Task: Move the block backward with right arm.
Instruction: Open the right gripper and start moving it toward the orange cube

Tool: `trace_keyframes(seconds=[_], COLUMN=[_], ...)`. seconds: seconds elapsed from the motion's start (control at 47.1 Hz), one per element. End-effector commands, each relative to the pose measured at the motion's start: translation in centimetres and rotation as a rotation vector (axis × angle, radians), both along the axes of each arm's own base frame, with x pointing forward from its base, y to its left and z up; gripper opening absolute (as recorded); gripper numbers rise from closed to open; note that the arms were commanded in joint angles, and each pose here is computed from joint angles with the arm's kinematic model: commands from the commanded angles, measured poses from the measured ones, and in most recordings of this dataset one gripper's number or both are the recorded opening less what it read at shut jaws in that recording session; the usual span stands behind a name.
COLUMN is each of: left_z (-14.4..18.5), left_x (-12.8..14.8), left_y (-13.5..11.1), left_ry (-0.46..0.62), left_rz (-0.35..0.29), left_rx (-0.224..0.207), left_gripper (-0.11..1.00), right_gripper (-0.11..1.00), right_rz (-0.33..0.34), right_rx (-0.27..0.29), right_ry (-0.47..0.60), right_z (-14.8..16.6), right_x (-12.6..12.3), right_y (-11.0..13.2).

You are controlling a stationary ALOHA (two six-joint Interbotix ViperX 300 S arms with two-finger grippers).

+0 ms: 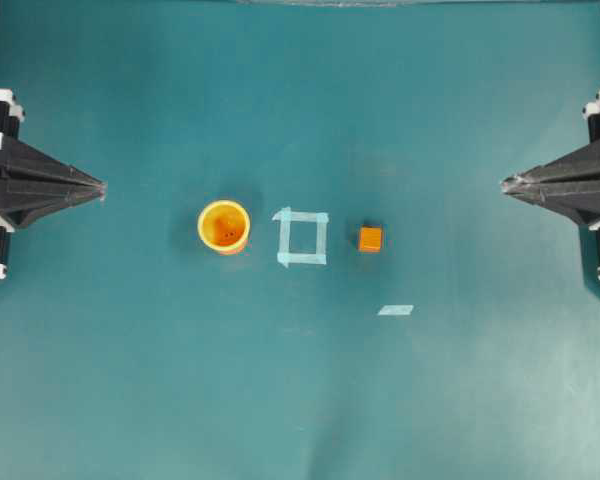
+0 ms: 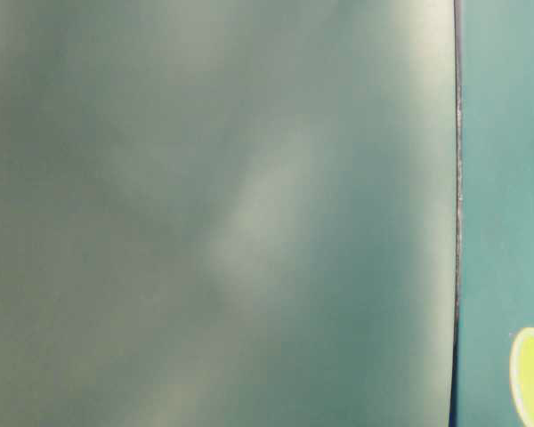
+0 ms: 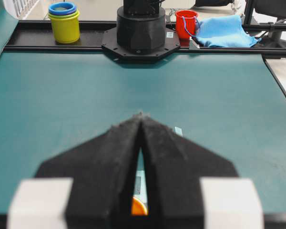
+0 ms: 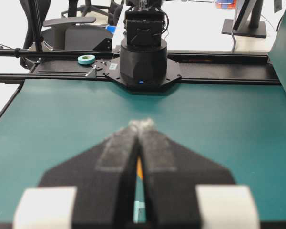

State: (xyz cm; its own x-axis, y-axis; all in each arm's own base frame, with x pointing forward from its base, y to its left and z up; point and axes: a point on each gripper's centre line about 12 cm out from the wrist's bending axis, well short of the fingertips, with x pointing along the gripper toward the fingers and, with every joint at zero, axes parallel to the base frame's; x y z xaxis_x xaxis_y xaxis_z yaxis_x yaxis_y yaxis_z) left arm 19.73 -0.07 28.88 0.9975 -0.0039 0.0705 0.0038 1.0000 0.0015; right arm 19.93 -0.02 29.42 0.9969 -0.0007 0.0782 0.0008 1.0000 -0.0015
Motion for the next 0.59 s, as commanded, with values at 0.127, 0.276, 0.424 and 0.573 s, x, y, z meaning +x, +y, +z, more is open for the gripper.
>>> trace_keyframes(seconds=[0.127, 0.276, 0.424, 0.573], left_z=[1.31, 0.98, 1.04, 1.0], left_x=[0.57, 0.57, 0.52, 0.49], left_y=[-1.07, -1.07, -1.06, -1.03], left_ry=[0.045, 0.081, 0.083, 0.083], left_rz=[-0.053, -0.053, -0.053, -0.051], left_rx=[-0.002, 0.001, 0.001, 0.004], left_gripper=[0.0, 0.0, 0.0, 0.0], right_gripper=[0.0, 0.0, 0.0, 0.0], right_rz=[-0.002, -0.002, -0.02, -0.039], right_rx=[0.005, 0.015, 0.024, 0.04], right_ry=[0.038, 0.09, 0.078, 0.079], right_z=[0.73, 0.75, 1.35, 1.52], right_x=[0.34, 0.45, 0.51, 0.62], right_y=[-0.05, -0.05, -0.42, -0.83])
